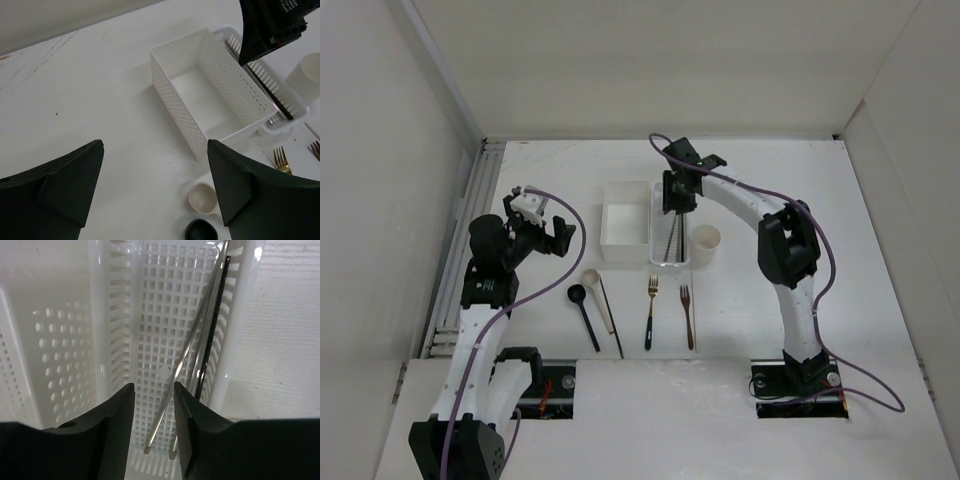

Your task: Sort the eating utensils into containers

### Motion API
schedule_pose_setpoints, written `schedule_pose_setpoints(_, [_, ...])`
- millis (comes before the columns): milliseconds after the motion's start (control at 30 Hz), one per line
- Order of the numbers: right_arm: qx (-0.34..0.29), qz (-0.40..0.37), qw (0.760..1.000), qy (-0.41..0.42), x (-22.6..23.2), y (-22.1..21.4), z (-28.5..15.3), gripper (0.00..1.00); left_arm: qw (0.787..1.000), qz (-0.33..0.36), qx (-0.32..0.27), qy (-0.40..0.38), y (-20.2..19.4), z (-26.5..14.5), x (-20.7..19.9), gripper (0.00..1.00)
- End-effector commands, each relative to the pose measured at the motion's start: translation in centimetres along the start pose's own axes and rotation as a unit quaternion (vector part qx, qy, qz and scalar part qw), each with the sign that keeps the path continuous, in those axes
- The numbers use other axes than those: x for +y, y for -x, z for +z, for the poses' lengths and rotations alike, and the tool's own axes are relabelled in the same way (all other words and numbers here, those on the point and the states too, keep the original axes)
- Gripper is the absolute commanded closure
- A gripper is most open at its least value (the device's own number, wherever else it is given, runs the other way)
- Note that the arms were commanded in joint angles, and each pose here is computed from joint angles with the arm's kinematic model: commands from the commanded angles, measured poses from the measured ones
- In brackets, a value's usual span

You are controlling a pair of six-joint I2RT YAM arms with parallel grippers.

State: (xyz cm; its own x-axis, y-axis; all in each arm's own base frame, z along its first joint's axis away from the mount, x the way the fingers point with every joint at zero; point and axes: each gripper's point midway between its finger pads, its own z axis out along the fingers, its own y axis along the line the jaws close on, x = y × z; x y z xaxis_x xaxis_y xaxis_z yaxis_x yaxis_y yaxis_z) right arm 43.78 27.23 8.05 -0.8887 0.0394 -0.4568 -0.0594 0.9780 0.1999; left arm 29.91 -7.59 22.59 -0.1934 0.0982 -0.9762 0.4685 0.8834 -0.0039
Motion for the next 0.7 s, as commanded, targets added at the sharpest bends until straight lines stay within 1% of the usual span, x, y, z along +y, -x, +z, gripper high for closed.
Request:
schedule_pose_setpoints(0, [-0.072, -0.008, 0.997, 0.003, 0.6, 4.0, -3.8, 0.57, 0.999, 0.021, -0.032, 0.004, 2.1, -0.1, 0.3, 0.17])
schedule_pose_setpoints(100, [-0.125, -0.046, 0.991, -0.002, 1.9, 5.3, -8.1, 0.57, 0.999, 0.021, -0.032, 0.004, 2.1, -0.1, 0.3, 0.17])
schedule_pose_setpoints(133, [-0.149, -0.061, 0.987, -0.002, 2.3, 5.8, -10.5, 0.57, 0.999, 0.021, -0.032, 0.004, 2.1, -0.1, 0.3, 0.17])
schedule_pose_setpoints(167, [-0.158, -0.071, 0.985, -0.009, 2.4, 5.5, -11.6, 0.57, 0.999, 0.021, -0.032, 0.004, 2.1, -0.1, 0.3, 0.17])
schedule_pose_setpoints(200, [-0.151, -0.085, 0.984, -0.027, 2.4, 3.8, -11.9, 0.60, 0.999, 0.021, -0.032, 0.004, 2.1, -0.1, 0.3, 0.17])
schedule_pose_setpoints(233, [-0.147, -0.092, 0.985, -0.025, 2.5, 2.8, -12.3, 0.64, 0.999, 0.024, -0.037, 0.004, 2.4, -0.3, 0.3, 0.17])
schedule_pose_setpoints(267, [-0.147, -0.096, 0.984, -0.021, 2.2, 1.9, -13.7, 0.68, 0.999, 0.021, -0.041, 0.005, 2.6, -0.3, 0.2, 0.17])
schedule_pose_setpoints(300, [-0.123, -0.107, 0.987, -0.007, 2.5, 0.0, -13.6, 0.74, 0.999, 0.019, -0.038, 0.000, 2.2, -0.2, 0.1, 0.17])
schedule_pose_setpoints(333, [-0.084, -0.111, 0.990, -0.019, 0.9, -3.0, -12.0, 0.78, 0.999, 0.017, -0.042, 0.000, 2.4, -0.4, 0.0, 0.17])
schedule_pose_setpoints(367, [-0.072, -0.103, 0.992, -0.016, 0.6, -4.6, -12.6, 0.80, 0.999, 0.017, -0.042, 0.000, 2.2, -0.3, 0.0, 0.17])
schedule_pose_setpoints(400, [-0.053, -0.100, 0.993, -0.019, -0.2, -6.2, -12.1, 0.82, 0.999, 0.017, -0.043, -0.005, 2.2, -0.3, -0.2, 0.17])
schedule_pose_setpoints(433, [-0.010, -0.112, 0.993, -0.026, -1.2, -9.9, -10.9, 0.82, 0.999, 0.019, -0.047, -0.005, 2.4, -0.4, -0.3, 0.17])
schedule_pose_setpoints(500, [0.013, -0.114, 0.993, -0.025, -1.5, -12.7, -10.5, 0.80, 0.999, 0.013, -0.043, -0.010, 2.0, -0.4, -0.5, 0.17])
schedule_pose_setpoints(533, [0.022, -0.128, 0.991, -0.016, -0.9, -14.1, -10.6, 0.76, 0.999, 0.015, -0.047, -0.010, 2.2, -0.4, -0.4, 0.17])
schedule_pose_setpoints(567, [0.039, -0.131, 0.990, -0.024, -1.5, -15.7, -10.1, 0.75, 0.999, 0.015, -0.047, -0.010, 2.2, -0.4, -0.4, 0.17])
schedule_pose_setpoints(667, [0.064, -0.140, 0.988, -0.030, -2.0, -18.0, -9.2, 0.72, 0.999, 0.015, -0.048, -0.014, 2.0, -0.5, -0.7, 0.17])
